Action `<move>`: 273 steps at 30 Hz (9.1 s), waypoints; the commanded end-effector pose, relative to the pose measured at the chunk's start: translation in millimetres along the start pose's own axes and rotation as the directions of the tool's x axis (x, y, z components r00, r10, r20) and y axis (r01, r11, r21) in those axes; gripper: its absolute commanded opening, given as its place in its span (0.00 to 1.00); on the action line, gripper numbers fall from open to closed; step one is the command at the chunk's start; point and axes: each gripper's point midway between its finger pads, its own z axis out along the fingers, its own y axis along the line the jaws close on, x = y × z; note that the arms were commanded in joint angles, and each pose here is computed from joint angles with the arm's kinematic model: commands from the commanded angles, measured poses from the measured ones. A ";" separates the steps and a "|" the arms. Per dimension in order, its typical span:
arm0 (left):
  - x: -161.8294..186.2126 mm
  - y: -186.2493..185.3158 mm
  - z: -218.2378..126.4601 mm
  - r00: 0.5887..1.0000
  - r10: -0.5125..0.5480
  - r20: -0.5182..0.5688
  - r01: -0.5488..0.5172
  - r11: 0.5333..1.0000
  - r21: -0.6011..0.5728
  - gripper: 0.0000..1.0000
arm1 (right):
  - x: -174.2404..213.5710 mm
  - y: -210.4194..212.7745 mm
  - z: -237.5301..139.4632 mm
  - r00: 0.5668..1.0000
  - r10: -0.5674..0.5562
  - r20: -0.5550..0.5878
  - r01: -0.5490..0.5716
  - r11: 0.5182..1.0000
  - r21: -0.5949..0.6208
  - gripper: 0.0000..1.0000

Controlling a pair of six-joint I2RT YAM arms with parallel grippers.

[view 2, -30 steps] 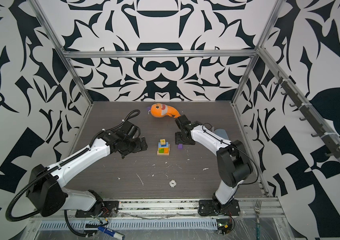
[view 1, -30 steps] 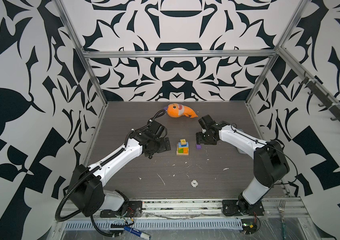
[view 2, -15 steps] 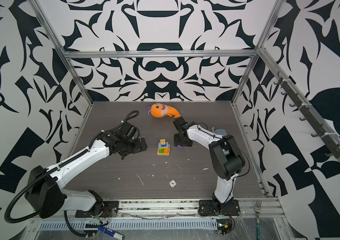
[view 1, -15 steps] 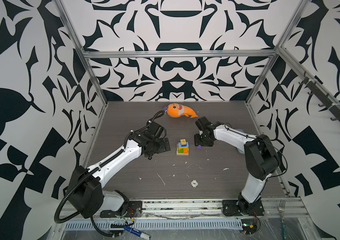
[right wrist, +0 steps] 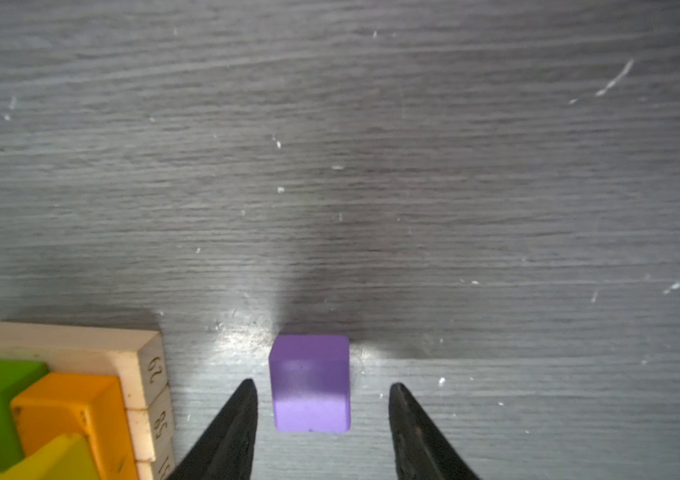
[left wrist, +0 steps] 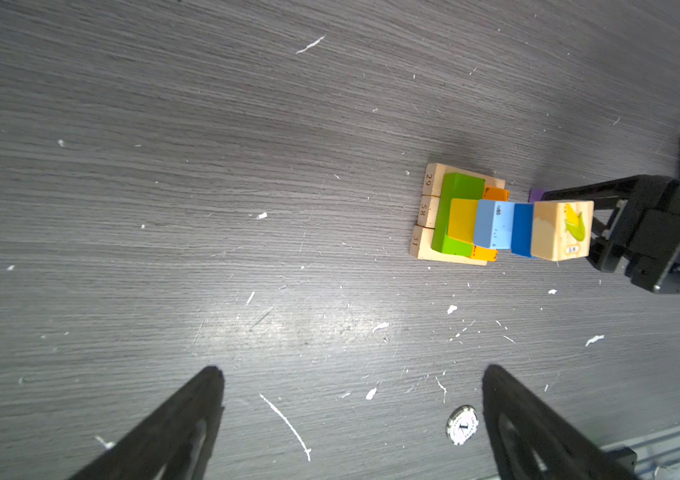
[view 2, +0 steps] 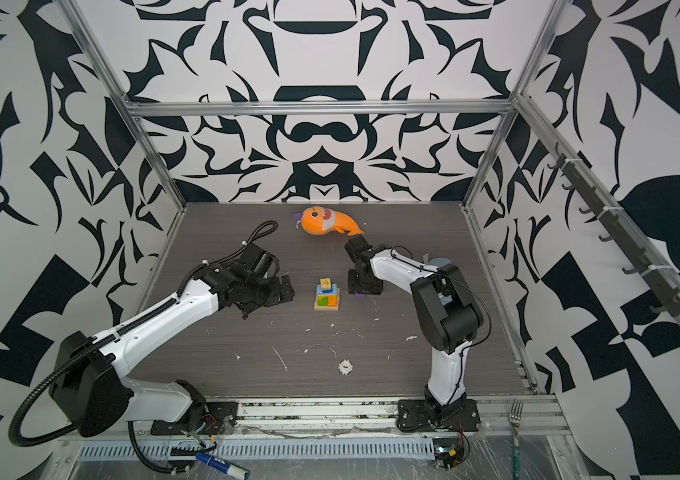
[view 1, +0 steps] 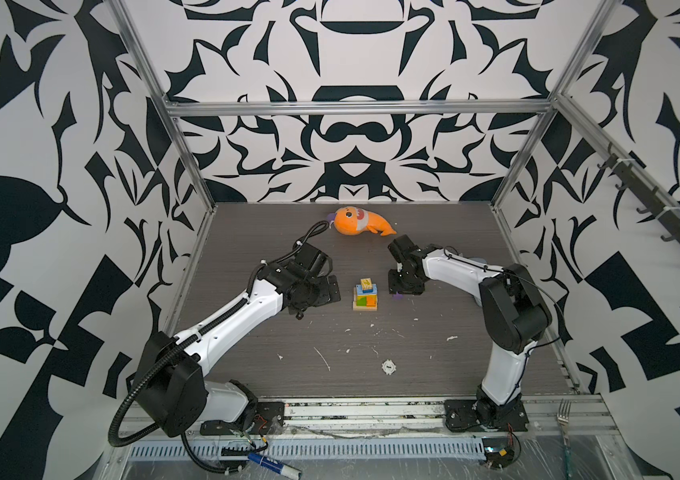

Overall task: Build the wood block tower
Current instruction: 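Withdraw the left gripper while the right gripper lowers and closes on the purple cube, then lift the purple cube with the right gripper and carry it over the stack, then lower the purple cube toward the corn-picture cube atop the stack with the right gripper, then hold the purple cube on the corn-picture cube and settle it with the right gripper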

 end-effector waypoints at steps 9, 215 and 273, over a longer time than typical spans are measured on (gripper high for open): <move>4.8 7.0 -0.9 1.000 -0.019 -0.006 0.019 1.000 -0.008 1.00 | -10.5 9.2 -2.4 1.000 0.002 0.019 -0.002 1.000 0.005 0.49; 12.6 10.7 8.7 0.999 -0.036 -0.021 0.037 0.997 0.064 1.00 | 3.7 122.4 -90.7 0.968 -0.250 -0.014 0.250 0.968 -0.006 0.46; 7.9 5.0 5.4 1.000 0.018 -0.010 -0.017 0.994 0.110 1.00 | 9.1 120.0 -73.8 0.980 -0.175 -0.094 0.180 0.983 0.046 0.52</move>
